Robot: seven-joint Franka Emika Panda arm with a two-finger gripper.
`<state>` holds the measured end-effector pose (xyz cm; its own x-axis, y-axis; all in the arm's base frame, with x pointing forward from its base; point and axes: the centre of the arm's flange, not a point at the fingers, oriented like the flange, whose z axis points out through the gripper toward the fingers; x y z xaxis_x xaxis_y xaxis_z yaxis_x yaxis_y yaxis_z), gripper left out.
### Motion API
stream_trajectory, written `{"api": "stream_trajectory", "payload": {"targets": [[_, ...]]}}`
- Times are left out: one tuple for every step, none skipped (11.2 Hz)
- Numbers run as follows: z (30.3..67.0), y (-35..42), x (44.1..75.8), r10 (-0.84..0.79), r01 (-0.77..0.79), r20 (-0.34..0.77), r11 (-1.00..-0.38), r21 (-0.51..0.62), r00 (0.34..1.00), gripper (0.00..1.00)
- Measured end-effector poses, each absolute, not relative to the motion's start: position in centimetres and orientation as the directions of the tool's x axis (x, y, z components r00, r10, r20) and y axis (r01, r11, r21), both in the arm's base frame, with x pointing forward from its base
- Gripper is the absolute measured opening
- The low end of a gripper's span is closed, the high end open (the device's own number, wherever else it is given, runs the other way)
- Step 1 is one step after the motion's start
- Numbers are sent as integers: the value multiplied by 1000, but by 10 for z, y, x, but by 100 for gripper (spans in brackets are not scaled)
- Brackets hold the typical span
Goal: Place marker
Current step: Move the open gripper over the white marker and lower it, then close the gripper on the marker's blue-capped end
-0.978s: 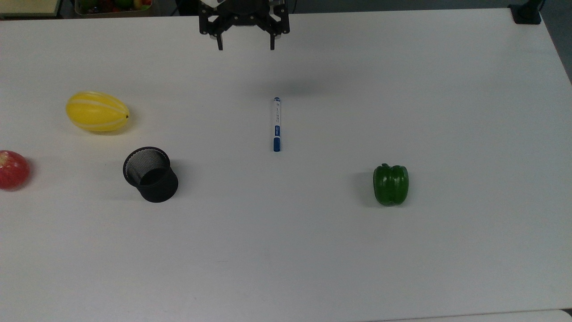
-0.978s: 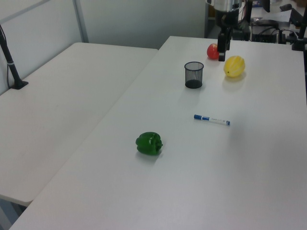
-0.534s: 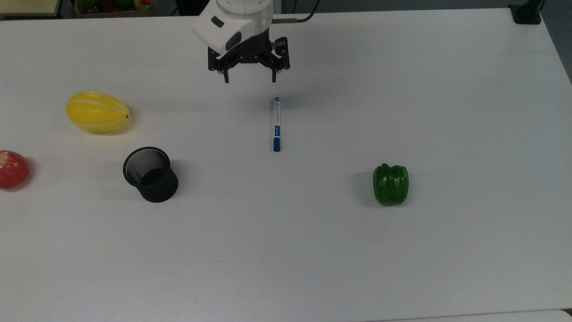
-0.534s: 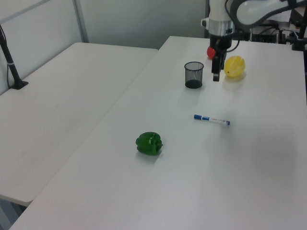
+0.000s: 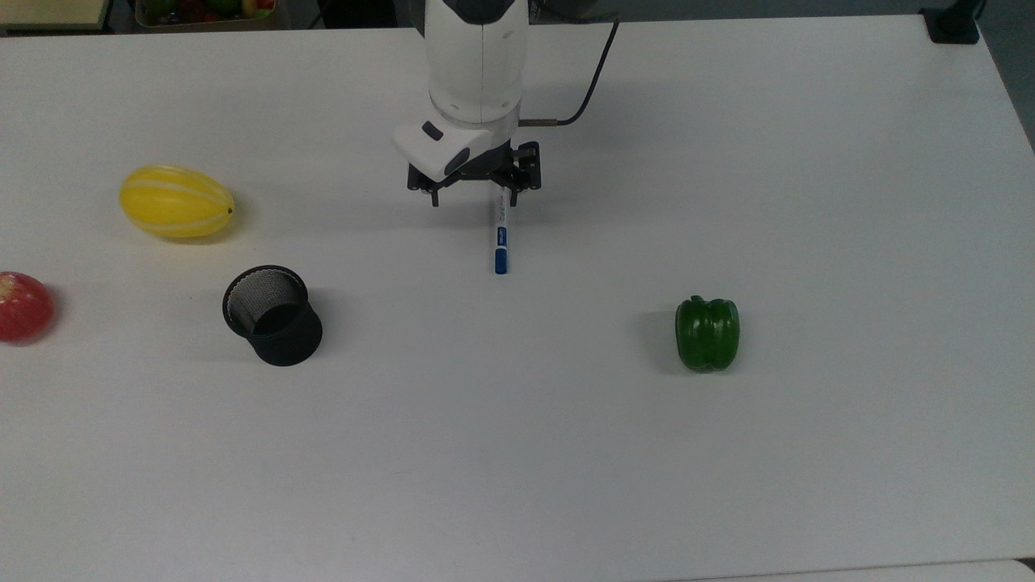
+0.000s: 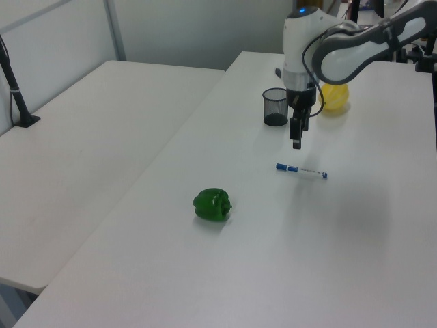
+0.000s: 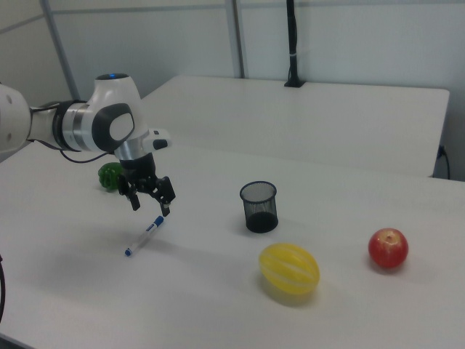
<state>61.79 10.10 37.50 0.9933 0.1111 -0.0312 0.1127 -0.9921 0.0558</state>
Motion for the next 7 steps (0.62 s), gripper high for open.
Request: {"api": "stream_trajectory", "payload": {"targets": [[364,103,620,115,116,-35,-992,56,993,100],[354,106,622,116,118,-35,-991,56,993,100],[345,109,623,111,113,-36,-992,56,993,100],[336,113,625,105,107,-33,-993,56,994,100],[328,117,626,98,99,-28,-994,55,995,98],[321,119,628,89,90,-24,-994,55,996,98],[317,120,628,83,85,-25,-995,55,996,89]]}}
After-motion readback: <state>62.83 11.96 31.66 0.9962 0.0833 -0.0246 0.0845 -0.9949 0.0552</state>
